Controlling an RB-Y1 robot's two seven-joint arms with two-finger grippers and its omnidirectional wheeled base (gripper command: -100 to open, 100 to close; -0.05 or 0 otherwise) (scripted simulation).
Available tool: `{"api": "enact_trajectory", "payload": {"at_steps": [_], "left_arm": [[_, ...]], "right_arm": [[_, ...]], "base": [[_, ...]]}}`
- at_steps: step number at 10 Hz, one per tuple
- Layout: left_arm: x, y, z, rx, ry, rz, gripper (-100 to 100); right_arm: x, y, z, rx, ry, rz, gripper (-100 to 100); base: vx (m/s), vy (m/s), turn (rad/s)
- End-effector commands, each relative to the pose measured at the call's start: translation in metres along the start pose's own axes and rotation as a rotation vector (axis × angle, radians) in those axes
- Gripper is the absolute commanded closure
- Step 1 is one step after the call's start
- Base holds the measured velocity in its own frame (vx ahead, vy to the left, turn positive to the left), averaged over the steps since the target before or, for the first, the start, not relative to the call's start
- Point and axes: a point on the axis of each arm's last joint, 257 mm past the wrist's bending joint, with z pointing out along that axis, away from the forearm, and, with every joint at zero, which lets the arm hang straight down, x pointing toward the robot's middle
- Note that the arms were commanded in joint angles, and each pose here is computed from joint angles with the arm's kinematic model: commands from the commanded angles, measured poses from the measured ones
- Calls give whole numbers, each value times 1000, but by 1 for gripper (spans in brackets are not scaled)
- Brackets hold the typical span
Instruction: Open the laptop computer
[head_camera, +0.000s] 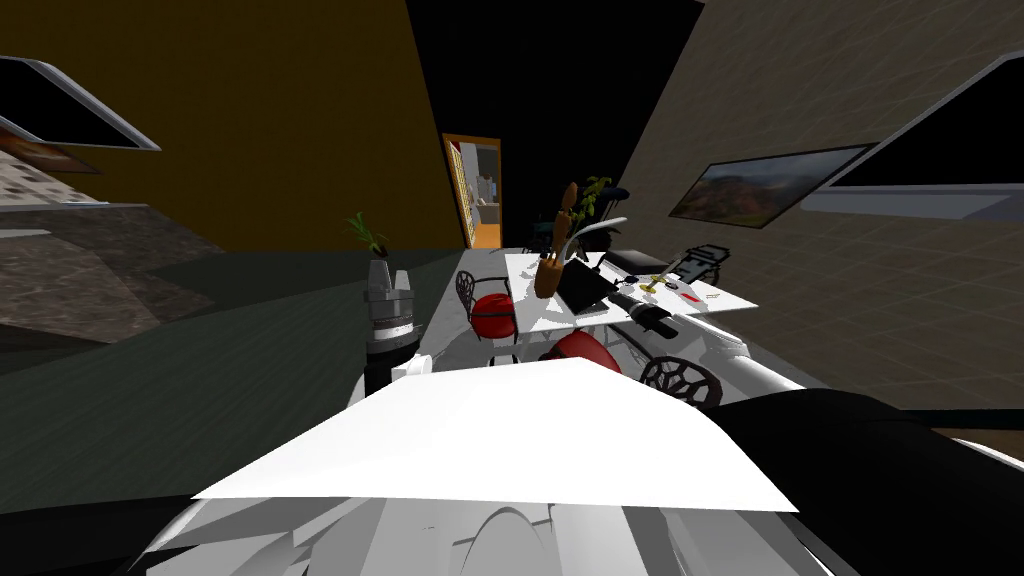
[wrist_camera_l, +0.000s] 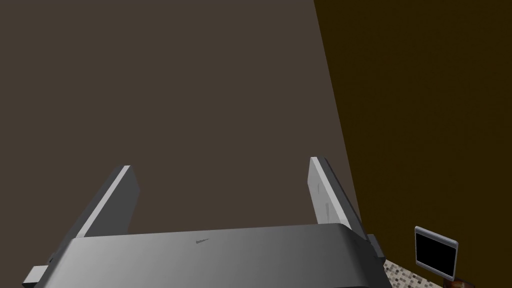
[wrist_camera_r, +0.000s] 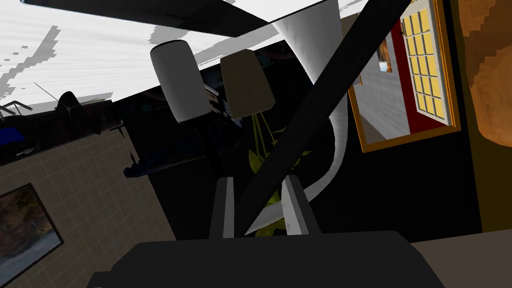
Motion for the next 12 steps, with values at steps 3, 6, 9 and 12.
{"api": "enact_trajectory", "payload": {"at_steps": [3, 6, 9, 12], "left_arm": [[0, 0, 0, 0, 0, 0, 0], [0, 0, 0, 0, 0, 0, 0], [0, 0, 0, 0, 0, 0, 0], [0, 0, 0, 0, 0, 0, 0]], "right_arm": [[21, -3, -2, 2, 26, 83, 100], [11, -3, -4, 8, 26, 132, -100], [-5, 2, -5, 7, 26, 131, -100], [-21, 8, -5, 6, 28, 131, -100]], "base": [[-8, -41, 31], [-23, -10, 18], [-7, 8, -8], [-14, 1, -11]]}}
